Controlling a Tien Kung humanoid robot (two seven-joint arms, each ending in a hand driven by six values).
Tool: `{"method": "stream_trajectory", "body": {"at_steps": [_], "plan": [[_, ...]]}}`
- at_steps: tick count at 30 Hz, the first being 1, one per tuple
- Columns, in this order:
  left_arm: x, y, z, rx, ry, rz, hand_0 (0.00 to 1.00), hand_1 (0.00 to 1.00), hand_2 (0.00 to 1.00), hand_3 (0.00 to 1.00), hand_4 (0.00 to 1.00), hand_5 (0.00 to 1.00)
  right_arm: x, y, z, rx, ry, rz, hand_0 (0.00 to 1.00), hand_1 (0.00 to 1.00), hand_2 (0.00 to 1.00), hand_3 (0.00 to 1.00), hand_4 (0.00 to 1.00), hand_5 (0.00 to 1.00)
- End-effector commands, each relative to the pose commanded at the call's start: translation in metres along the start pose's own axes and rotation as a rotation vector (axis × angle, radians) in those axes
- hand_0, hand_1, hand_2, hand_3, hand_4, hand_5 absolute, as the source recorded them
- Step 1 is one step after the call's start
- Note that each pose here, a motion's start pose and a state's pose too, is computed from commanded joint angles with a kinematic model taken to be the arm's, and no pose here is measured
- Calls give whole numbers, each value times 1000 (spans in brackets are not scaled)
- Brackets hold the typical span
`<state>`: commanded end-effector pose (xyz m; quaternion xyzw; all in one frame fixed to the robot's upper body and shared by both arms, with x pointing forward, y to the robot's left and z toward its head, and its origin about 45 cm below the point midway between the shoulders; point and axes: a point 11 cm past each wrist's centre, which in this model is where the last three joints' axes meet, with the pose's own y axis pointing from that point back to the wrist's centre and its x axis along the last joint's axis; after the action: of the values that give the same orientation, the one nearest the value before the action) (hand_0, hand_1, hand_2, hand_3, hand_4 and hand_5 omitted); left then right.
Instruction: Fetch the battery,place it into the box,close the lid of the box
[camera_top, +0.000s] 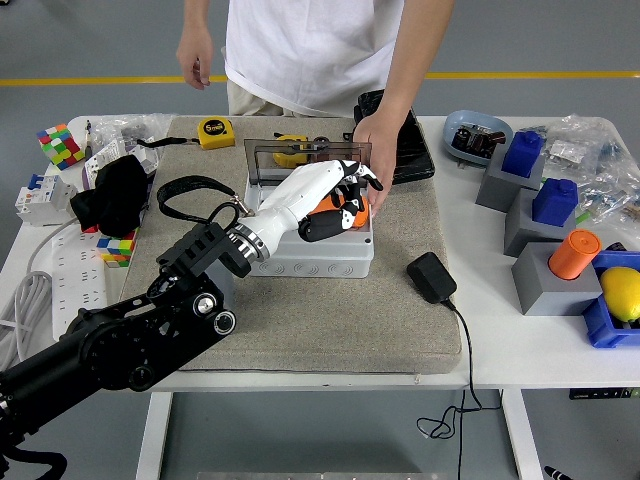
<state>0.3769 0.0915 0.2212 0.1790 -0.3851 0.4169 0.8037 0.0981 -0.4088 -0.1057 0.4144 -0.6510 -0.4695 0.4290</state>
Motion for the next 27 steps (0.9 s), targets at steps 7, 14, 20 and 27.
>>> {"method": "stream_trajectory", "body": {"at_steps": [7, 14, 20, 27], "plan": [[-12, 6, 0, -3, 9, -65, 341, 550, 644, 756, 171, 2, 0, 0, -1, 3, 0, 1, 651, 671, 687, 580, 957, 543], [-11, 8, 0, 3, 1, -76, 75, 73, 257, 874, 704, 2, 1, 0, 0, -2, -3, 2, 651, 671, 688, 580, 957, 543], [-8, 7, 1, -29, 2, -61, 74, 107, 456, 867, 754, 2, 1, 0, 0, 1, -2, 2, 651, 671, 688, 580, 957, 543], [-15, 8, -3, -16, 17, -88, 92, 127, 612, 864, 529, 2, 0, 0, -1, 3, -2, 1, 651, 671, 689, 580, 957, 543]]}}
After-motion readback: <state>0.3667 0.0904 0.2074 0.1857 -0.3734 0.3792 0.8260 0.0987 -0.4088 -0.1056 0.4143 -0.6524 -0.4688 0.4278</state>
